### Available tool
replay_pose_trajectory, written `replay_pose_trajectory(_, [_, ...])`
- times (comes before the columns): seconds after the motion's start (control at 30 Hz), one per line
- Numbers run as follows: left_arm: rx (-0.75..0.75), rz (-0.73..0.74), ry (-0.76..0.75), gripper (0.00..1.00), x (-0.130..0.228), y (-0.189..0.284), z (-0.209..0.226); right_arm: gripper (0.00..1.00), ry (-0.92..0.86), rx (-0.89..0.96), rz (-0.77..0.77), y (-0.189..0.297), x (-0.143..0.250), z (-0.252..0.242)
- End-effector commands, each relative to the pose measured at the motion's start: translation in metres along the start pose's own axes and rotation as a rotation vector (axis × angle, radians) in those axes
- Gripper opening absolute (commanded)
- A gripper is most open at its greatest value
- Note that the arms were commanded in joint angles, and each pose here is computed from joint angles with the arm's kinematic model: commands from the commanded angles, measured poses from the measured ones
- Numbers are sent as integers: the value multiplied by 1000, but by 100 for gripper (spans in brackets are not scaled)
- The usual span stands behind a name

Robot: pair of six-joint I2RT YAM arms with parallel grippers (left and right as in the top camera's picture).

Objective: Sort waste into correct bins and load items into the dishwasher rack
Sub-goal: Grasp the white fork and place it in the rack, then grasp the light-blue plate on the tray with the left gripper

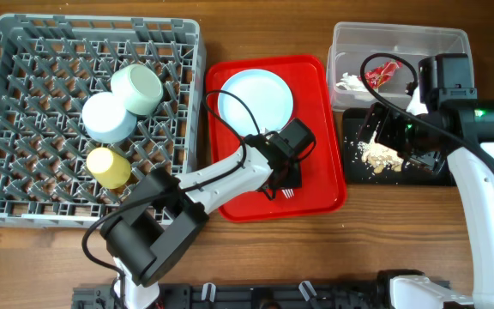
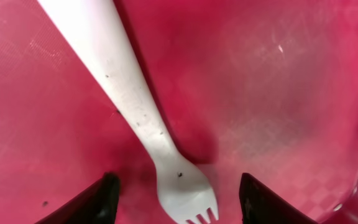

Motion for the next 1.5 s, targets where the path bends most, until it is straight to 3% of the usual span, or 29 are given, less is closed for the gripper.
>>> replay_pose_trajectory(0.0, [-62,17,20,27,3,-15,9,100,6,-14,-17,6,-2,1])
replay_pose_trajectory(0.23, [-91,42,27,4,6,-14,16,100,6,-14,-17,6,-2,1])
replay_pose_trajectory(0.43, [-70,4,38,4,-5,13,19,100,6,-13,-17,6,-2,1])
replay_pose_trajectory(0.57, [27,-133,-54,4,-33,78,23,100,6,-13,-17,6,-2,1])
replay_pose_trajectory(0.73, [37,-369,-229,4,-92,169,87,100,6,-14,-16,6,-2,1])
replay_pose_trajectory(0.83, [-48,-410,-228,4,-127,177,138,100,6,-14,-16,6,-2,1])
replay_pose_trajectory(1.0, [-117,-381,-144,4,-151,154,167,100,5,-13,-14,6,-1,1])
replay_pose_trajectory(1.03, [-140,-391,-140,22,-153,153,169,100,5,-11,-10,6,-1,1])
replay_pose_trajectory(1.07, [-137,-397,-140,49,-154,154,168,100,5,-11,-9,6,0,1])
replay_pose_trajectory(1.17, [-131,-404,-147,66,-154,154,165,100,5,-12,-10,6,-1,1])
replay_pose_trajectory(1.23, [-102,-417,-180,68,-152,152,149,100,5,-12,-10,6,-1,1])
replay_pose_trajectory(1.27, [-64,-422,-211,64,-150,151,137,100,5,-12,-10,6,-1,1])
replay_pose_trajectory(1.37, [93,-432,-358,65,-135,144,80,100,5,-12,-11,6,-1,1])
replay_pose_trajectory(1.47, [147,-436,-589,67,-114,112,22,100,5,-12,-10,6,-1,1])
Point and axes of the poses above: each gripper's point midway between its finger pads, its own y axis back along the fingers, its own z axis along the line the jaws close on, x = y × z, the point moved 6 cm from there along y, back along the fingers, and after that the axes turned 8 degrees about y, right-handed, at the moved point
